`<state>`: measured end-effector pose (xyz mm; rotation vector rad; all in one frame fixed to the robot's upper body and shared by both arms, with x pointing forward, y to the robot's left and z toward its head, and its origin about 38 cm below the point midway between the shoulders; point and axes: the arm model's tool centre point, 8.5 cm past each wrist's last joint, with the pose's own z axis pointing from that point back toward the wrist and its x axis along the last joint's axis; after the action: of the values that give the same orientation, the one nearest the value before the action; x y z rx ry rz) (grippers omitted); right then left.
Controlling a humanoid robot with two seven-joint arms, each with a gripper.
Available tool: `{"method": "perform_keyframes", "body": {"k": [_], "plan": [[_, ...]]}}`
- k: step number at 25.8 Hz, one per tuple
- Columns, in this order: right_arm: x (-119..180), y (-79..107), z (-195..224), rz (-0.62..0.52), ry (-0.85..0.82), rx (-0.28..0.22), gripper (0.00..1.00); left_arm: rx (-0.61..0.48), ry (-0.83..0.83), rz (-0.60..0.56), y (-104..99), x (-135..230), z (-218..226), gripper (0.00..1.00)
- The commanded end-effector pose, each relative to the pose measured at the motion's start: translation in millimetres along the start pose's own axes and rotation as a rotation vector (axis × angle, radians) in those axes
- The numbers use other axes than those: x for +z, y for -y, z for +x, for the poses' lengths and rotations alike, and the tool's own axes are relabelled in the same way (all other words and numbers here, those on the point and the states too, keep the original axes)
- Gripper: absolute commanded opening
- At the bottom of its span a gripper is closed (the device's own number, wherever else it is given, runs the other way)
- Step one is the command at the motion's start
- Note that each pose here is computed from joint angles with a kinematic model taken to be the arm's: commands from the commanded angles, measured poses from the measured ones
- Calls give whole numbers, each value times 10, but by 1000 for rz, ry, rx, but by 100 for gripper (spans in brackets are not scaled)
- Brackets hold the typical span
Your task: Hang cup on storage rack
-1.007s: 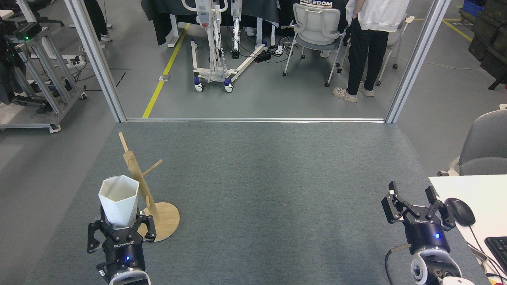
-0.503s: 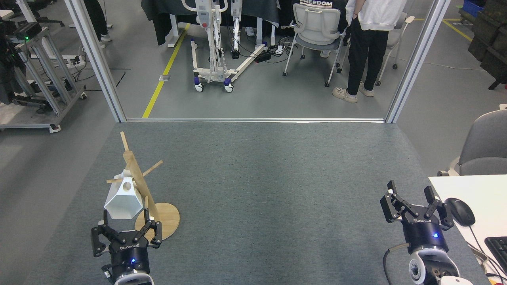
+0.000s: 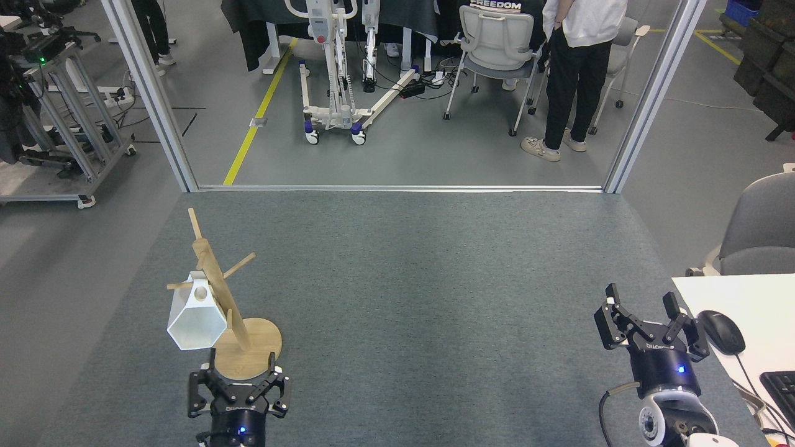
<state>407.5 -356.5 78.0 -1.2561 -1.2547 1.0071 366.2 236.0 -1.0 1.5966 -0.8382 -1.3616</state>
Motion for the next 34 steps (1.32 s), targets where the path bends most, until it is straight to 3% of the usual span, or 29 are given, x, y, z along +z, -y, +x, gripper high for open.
{"method": "perform_keyframes", "body": {"k": [1,4,12,16,21,27,32,34], "plan": [[4,-7,6,2,3,0,99,58,140,-26,20,158,298,99],[15,-18,3,5,2,0,99,124,243,-6,-108,323,588,100],[3,-2,1,0,3,2,99,294,270,248,-1155,243,678,99],[3,-1,-4,1,3,3,99,346,339,302,-1467,166,753,98],[-7,7,4,-1,3,1,99,465,406,146,-1525,-135,826,97],[-12,13,5,-3,1,0,99,462,294,178,-1689,-494,710,97],[-12,13,5,-3,1,0,99,477,207,302,-1755,-485,619,98],[-12,13,5,-3,1,0,99,471,208,301,-1712,-481,639,98]]}}
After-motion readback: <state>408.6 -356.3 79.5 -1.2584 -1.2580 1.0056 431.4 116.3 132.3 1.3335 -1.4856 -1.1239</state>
